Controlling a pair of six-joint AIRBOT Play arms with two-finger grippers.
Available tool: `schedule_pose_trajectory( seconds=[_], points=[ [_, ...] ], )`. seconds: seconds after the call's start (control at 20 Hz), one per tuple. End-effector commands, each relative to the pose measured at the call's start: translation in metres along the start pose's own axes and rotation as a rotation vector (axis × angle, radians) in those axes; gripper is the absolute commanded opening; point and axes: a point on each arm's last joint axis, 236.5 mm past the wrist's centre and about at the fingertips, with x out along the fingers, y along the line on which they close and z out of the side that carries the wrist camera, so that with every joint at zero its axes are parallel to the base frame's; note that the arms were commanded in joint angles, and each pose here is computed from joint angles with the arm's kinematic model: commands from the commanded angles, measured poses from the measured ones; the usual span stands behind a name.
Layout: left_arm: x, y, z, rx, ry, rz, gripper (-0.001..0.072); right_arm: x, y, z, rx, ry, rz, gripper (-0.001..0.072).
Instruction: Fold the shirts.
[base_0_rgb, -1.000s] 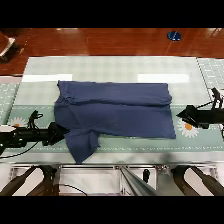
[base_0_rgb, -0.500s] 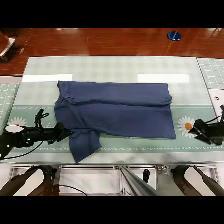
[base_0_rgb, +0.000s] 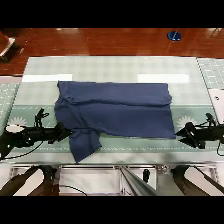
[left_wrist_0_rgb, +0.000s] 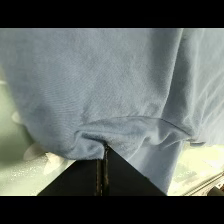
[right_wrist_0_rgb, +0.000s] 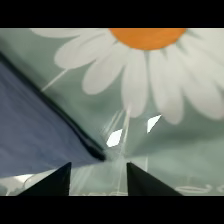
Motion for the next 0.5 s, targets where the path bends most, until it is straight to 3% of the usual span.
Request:
schedule_pose_trajectory(
  seconds=[0.0,0.2,0.25,0.3,0.35,0.45],
  points=[
    [0.0,0.001,0.002,0.002,-0.008,0.004,0.0017,0.016,0.011,0.007,-0.026,0.003,0.018,0.0405],
    [0.0,0.001,0.002,0.002,-0.008,0.004,0.0017,0.031,0.048,0.021,-0.044,-0.043,0.094,0.038],
    [-0.001,0.0,0.003,0.005,-0.01,0.004,0.0017,0.029,0.055,0.025,-0.068,-0.055,0.096,0.0288],
    [-0.002,-0.002,0.007,0.013,-0.019,0.003,0.0017,0.027,0.064,0.026,-0.133,-0.056,0.097,0.0118],
    [-0.006,-0.008,0.015,0.022,-0.038,-0.01,0.0017,0.023,0.075,0.025,-0.217,-0.05,0.106,0.0025],
    [-0.019,-0.033,0.04,0.069,-0.095,-0.061,0.0017,0.01,0.097,0.028,-0.297,-0.051,0.121,0.0025]
  ],
)
